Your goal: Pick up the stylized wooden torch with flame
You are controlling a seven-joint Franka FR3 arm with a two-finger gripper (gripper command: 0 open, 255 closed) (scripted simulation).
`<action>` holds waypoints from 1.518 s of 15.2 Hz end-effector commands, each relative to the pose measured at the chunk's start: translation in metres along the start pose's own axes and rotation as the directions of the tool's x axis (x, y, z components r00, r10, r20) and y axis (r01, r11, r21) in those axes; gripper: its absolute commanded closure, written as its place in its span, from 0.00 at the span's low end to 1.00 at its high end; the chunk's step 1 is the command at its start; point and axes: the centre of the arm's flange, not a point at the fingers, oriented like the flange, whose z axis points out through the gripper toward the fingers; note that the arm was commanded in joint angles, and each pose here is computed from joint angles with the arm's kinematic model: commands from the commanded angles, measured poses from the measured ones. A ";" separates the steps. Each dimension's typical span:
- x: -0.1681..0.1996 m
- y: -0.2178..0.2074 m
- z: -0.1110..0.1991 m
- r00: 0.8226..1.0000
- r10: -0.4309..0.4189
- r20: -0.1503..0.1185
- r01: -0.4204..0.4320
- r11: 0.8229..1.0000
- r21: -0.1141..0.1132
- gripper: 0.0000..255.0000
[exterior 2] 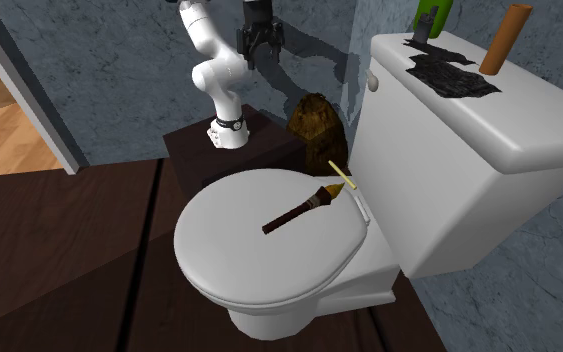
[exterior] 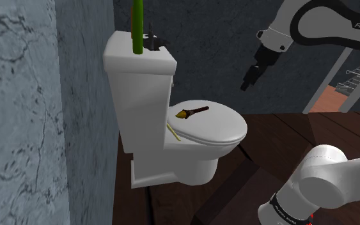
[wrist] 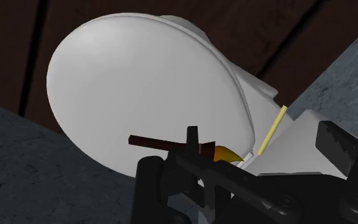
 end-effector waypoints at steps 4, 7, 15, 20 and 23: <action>0.018 0.025 0.028 0.991 -0.134 0.016 0.133 0.991 0.016 0.00; 0.039 0.048 0.057 0.964 -0.265 0.030 0.264 0.964 0.035 0.00; 0.104 0.090 0.138 0.808 -0.586 0.054 0.581 0.809 0.091 0.00; 0.149 0.102 0.190 0.657 -0.752 0.058 0.742 0.658 0.129 0.00; 0.176 0.104 0.223 0.549 -0.834 0.056 0.821 0.551 0.152 0.00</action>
